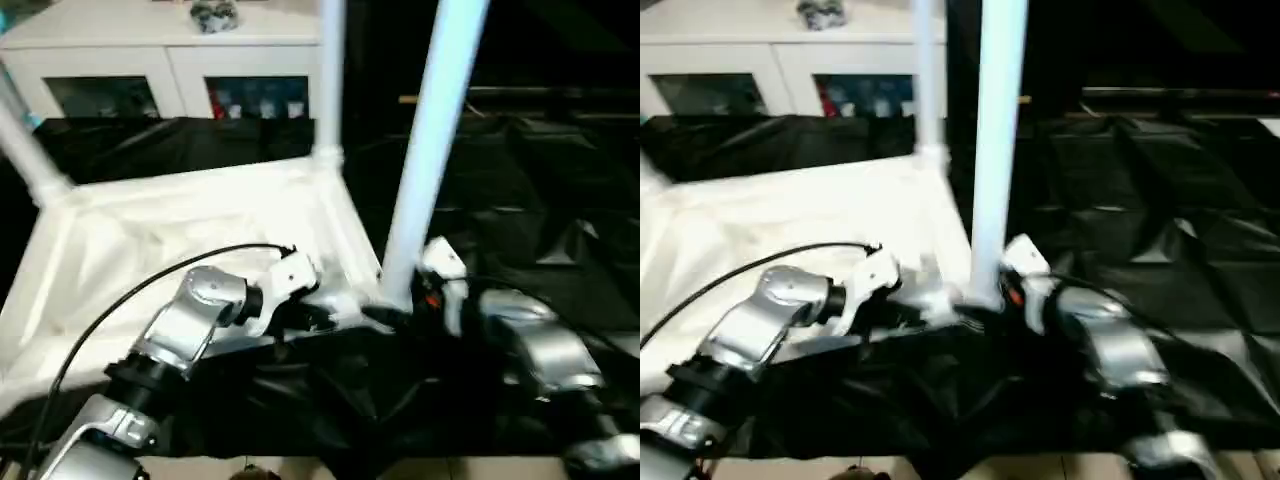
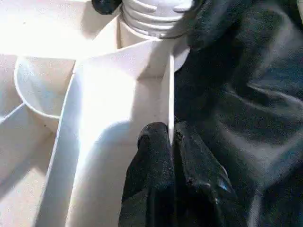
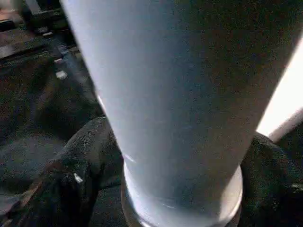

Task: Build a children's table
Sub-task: Rotate leg to tighten

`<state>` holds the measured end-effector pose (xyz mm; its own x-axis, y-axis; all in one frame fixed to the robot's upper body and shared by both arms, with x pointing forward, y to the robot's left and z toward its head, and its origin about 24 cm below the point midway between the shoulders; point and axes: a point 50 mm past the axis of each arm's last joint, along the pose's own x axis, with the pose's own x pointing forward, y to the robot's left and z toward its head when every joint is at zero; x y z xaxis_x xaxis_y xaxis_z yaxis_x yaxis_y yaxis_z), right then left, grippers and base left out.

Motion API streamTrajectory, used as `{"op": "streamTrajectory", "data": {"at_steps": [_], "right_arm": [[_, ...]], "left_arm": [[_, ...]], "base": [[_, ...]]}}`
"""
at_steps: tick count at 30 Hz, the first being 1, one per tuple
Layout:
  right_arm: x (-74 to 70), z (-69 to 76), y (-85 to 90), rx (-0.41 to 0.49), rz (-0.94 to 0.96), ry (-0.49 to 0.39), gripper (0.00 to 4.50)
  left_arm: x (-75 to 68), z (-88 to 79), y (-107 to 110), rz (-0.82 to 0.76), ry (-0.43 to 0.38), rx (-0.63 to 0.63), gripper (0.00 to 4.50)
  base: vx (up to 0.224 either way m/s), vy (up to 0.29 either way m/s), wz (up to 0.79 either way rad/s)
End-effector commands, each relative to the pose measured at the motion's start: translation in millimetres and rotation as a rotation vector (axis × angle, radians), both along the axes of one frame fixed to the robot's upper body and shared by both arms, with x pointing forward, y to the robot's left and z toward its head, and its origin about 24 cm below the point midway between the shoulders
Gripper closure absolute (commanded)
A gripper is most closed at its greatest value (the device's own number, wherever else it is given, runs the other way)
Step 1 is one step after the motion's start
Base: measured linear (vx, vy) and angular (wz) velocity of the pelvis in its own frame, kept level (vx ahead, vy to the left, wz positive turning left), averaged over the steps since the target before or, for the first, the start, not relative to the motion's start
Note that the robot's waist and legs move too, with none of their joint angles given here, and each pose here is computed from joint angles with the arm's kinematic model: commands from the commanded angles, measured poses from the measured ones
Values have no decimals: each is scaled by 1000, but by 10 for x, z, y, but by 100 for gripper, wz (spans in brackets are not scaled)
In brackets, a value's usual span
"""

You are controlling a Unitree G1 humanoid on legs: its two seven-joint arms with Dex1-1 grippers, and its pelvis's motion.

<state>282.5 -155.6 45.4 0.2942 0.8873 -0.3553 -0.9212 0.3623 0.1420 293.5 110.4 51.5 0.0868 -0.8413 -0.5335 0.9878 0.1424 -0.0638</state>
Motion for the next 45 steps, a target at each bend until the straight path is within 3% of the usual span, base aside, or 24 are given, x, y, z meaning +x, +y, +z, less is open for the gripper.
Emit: {"op": "streamTrajectory", "data": {"at_steps": [1,4,14,17,21,23,45], "right_arm": [[-206,-108,220,19,203,112,69],[-248,-126,212,10,230,136,69],[-260,-110,308,43,223,141,150],[-217,-123,324,64,145,118,173],[-149,-153,336,77,44,104,176],[-46,-220,358,66,-108,96,179],[-46,-220,358,66,-108,96,180]], "left_arm": [[54,192,-147,-68,-75,-70,450],[62,198,-127,-71,-75,-69,450],[56,183,-125,-71,-68,-80,450],[73,187,-143,-27,-69,-94,450],[93,187,-165,14,-72,-105,450],[112,182,-208,61,-75,-113,450],[112,182,-208,61,-75,-113,450]], "base": [[0,0,0],[0,0,0],[0,0,0],[0,0,0],[0,0,0],[0,0,0],[0,0,0]]}}
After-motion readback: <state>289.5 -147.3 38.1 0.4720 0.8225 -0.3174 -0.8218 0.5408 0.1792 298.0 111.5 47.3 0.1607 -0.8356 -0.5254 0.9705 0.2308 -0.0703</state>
